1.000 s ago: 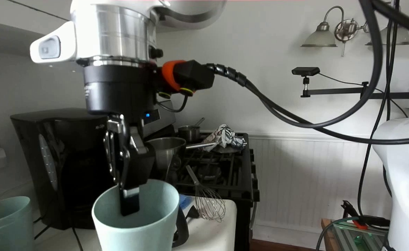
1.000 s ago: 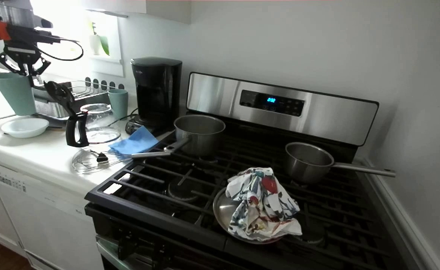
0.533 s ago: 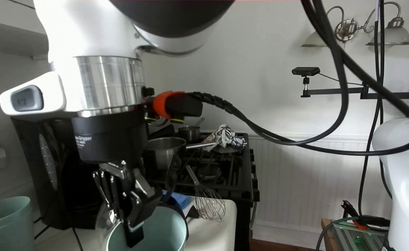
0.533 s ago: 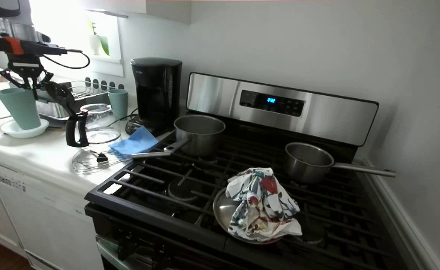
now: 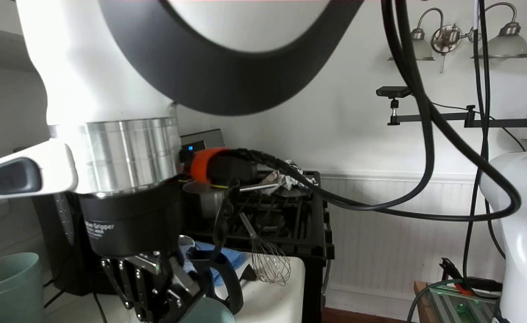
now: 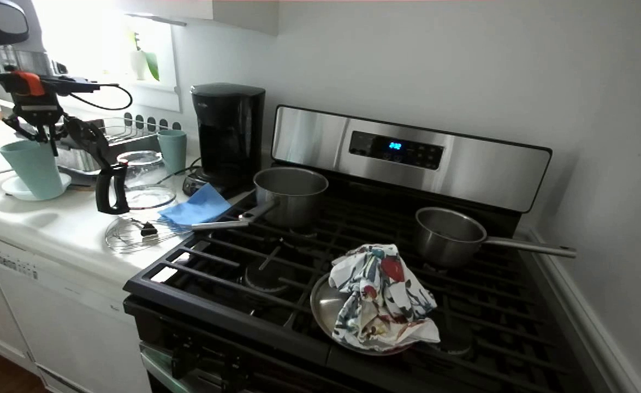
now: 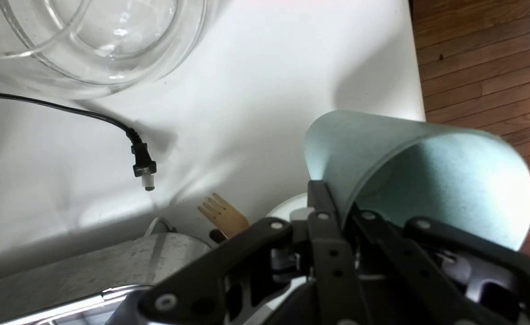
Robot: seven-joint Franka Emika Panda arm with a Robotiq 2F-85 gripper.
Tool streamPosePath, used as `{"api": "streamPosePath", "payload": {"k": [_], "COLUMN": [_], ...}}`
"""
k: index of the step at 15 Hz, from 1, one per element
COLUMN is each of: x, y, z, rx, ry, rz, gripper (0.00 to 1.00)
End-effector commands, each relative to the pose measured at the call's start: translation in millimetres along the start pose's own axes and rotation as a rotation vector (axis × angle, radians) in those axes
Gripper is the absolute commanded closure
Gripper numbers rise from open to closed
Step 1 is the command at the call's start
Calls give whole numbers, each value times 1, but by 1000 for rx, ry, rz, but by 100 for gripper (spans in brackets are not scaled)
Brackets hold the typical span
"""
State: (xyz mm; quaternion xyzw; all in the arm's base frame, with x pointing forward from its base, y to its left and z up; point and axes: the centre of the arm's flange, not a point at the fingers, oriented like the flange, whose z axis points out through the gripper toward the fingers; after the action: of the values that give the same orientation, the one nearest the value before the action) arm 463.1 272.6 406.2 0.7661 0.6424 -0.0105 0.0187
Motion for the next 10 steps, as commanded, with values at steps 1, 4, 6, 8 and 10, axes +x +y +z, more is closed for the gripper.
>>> {"api": "streamPosePath", "payload": {"k": [1,4,6,8,10], "x": [-1,0,-1,-2,-2], "y": [-4,-6,-5,-5,-5], "z": [15,29,37,44,47], "rx": [-46,-31,-26,-21,-21], "ry": [-29,-36,-39,-39,-35], "rz": [-54,-71,-68,-67,-69], "gripper": [99,99,99,99,99]}}
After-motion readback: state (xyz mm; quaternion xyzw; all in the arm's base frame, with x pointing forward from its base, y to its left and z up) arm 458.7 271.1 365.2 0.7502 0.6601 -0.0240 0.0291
